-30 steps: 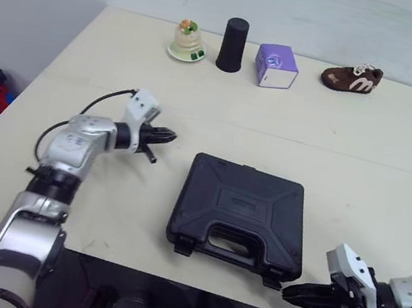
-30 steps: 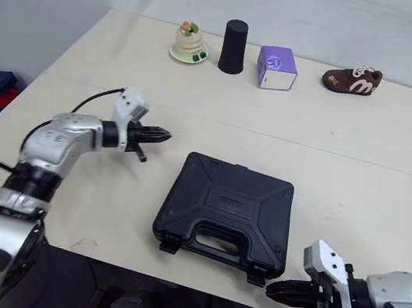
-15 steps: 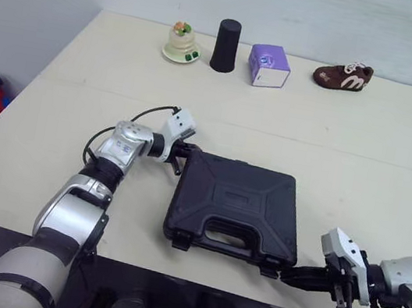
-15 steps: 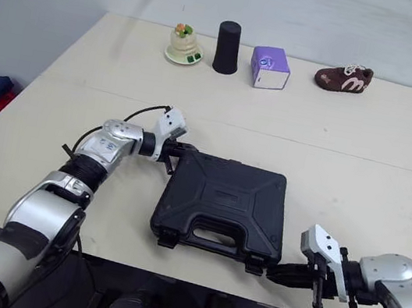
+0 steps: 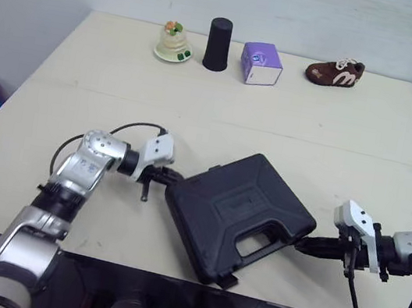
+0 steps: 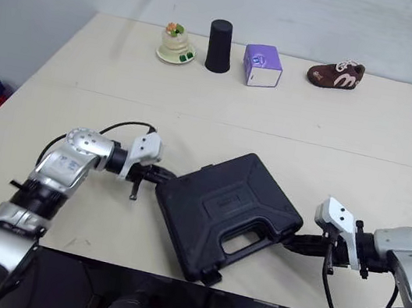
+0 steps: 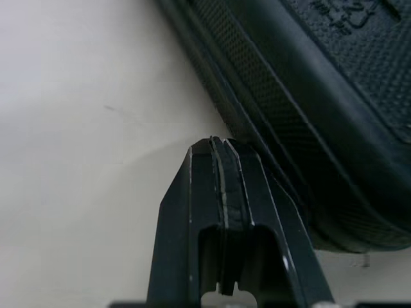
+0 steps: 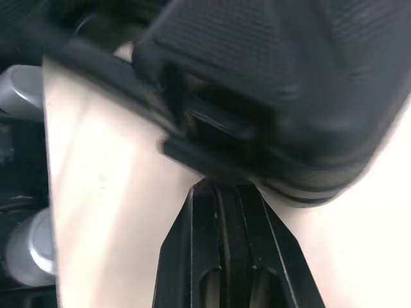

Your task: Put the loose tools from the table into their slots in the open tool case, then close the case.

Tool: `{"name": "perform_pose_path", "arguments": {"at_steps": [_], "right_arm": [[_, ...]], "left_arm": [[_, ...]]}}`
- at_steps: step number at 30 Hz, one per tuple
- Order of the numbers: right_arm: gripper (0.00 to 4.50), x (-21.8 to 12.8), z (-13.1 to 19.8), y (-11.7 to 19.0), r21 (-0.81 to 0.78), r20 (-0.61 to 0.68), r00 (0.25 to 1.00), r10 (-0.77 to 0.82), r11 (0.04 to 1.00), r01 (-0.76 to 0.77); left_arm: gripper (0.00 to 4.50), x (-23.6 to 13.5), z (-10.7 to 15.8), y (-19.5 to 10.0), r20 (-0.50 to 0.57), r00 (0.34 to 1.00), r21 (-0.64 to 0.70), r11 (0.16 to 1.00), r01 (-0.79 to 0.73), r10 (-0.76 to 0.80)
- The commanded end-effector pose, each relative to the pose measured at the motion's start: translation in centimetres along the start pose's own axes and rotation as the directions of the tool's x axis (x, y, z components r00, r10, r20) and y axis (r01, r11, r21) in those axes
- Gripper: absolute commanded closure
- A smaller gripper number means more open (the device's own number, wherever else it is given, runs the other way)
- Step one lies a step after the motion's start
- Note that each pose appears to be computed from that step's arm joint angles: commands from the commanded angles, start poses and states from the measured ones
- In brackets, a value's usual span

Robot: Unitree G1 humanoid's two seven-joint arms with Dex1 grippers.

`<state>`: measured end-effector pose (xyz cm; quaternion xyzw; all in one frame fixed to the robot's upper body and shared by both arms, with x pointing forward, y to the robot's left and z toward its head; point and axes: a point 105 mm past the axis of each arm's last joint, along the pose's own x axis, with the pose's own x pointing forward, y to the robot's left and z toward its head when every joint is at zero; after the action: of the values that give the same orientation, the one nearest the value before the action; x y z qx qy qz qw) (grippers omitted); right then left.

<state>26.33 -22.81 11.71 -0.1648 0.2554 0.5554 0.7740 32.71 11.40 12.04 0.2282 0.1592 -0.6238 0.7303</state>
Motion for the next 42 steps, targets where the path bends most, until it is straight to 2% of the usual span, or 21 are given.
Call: {"name": "perform_pose_path", "arguments": {"at_steps": [1, 6, 7, 10, 13, 17, 21, 24, 33, 42], "right_arm": [[4.50, -0.9, 0.4, -0.5, -0.041, -0.018, 1.000, -0.024, 0.999, 0.023], [4.50, -2.6, -0.5, -0.6, -0.024, -0.055, 0.995, -0.089, 0.996, 0.088], [4.50, -2.9, -0.7, -0.5, -0.020, -0.057, 0.993, -0.104, 0.995, 0.103], [4.50, -3.6, -1.1, 0.0, 0.004, -0.033, 0.986, -0.163, 0.987, 0.164], [4.50, -3.6, -1.4, -0.1, 0.027, -0.007, 0.969, -0.247, 0.969, 0.247], [4.50, -2.9, -1.6, 0.3, 0.039, 0.005, 0.958, -0.287, 0.957, 0.286], [4.50, -2.3, -1.5, 0.4, 0.033, 0.010, 0.955, -0.297, 0.954, 0.297], [4.50, -2.0, -1.1, 0.3, 0.029, 0.021, 0.948, -0.316, 0.948, 0.316], [4.50, -1.1, 1.5, 0.5, -0.019, 0.087, 0.950, -0.299, 0.953, 0.301], [4.50, -0.5, 4.2, 0.6, -0.016, 0.172, 0.949, -0.266, 0.962, 0.272]], "left_arm": [[4.47, 0.0, 1.3, -1.5, 0.022, 0.999, 0.035, 0.999, 0.026, -0.027], [4.47, -0.9, 2.2, -0.5, 0.015, 1.000, 0.044, 0.999, -0.024, 0.023], [4.47, -1.1, 3.2, -0.3, 0.046, 0.999, 0.051, 0.999, -0.020, 0.018], [4.47, -0.6, 8.2, 0.0, 0.209, 0.977, 0.095, 0.995, 0.020, -0.039], [4.47, 2.3, 12.7, 0.1, 0.320, 0.941, 0.146, 0.987, 0.064, -0.109], [4.47, 7.7, 14.7, -0.5, 0.282, 0.937, 0.213, 0.966, 0.149, -0.207], [4.47, 11.8, 14.2, -0.8, 0.198, 0.952, 0.213, 0.958, 0.190, -0.233], [4.47, 13.8, 12.8, -1.4, 0.113, 0.958, 0.242, 0.943, 0.230, -0.262], [4.47, 16.4, 8.2, -2.3, -0.157, 0.953, 0.377, 0.876, 0.301, -0.260], [4.47, 16.9, 7.2, -2.8, -0.180, 0.950, 0.406, 0.861, 0.307, -0.254]]}}
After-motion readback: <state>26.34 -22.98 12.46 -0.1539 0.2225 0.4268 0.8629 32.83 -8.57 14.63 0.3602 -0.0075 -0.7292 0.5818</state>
